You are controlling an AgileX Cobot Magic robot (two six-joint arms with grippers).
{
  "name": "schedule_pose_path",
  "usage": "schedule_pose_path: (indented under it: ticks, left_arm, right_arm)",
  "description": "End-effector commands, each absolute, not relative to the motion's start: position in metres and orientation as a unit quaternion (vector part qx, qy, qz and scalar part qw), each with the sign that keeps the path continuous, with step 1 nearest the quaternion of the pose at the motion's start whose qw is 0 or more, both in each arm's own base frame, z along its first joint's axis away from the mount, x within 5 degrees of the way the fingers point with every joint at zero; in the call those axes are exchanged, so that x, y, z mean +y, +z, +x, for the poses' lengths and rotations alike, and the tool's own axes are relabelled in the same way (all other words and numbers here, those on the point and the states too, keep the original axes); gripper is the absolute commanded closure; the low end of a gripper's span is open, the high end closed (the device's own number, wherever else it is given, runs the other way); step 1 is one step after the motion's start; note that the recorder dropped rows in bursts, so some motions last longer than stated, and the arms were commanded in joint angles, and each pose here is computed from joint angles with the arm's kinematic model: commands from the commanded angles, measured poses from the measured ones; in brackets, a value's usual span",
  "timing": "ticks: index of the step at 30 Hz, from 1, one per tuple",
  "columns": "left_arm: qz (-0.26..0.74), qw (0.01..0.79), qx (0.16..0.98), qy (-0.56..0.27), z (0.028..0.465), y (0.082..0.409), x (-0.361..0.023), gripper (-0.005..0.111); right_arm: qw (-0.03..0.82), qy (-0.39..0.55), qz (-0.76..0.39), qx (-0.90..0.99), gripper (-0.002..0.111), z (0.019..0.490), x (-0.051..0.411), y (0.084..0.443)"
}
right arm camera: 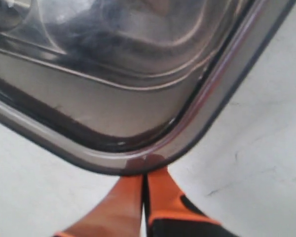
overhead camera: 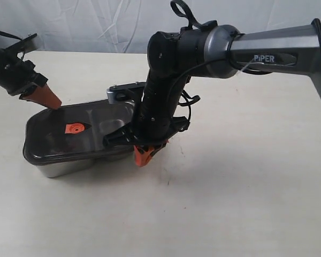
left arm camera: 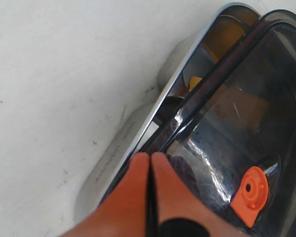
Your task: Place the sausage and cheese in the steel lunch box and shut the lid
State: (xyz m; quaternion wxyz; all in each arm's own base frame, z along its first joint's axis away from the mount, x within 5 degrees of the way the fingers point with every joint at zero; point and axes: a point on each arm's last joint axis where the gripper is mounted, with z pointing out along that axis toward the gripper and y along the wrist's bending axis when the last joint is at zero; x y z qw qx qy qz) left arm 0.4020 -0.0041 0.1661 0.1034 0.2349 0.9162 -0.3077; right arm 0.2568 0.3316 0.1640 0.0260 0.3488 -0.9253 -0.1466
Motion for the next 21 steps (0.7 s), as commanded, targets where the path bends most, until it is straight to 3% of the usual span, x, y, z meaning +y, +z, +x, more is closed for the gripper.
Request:
schedule_pose_path:
  ticks: [1,4,14,21]
  left_arm:
    - [0.225,0.112,0.917,-0.31,0.402,0.172,0.003,0.106]
    - [0.214,0.133,0.918,-0.307,0.401,0.182,0.014,0.106]
    - [0.183,0.161,0.925,-0.292,0.398,0.197,0.041,0.106]
    - [0.169,0.158,0.931,-0.283,0.398,0.196,0.043,0.106]
  right_arm:
    - [0.001,-0.079,0.331,-0.94,0.108,0.265,0.318,0.17]
    - [-0.04,-0.057,0.325,-0.943,0.108,0.276,0.311,0.178]
    - [-0.191,-0.114,0.277,-0.935,0.108,0.333,0.311,0.177]
    - [-0.197,-0.114,0.287,-0.931,0.108,0.354,0.331,0.173]
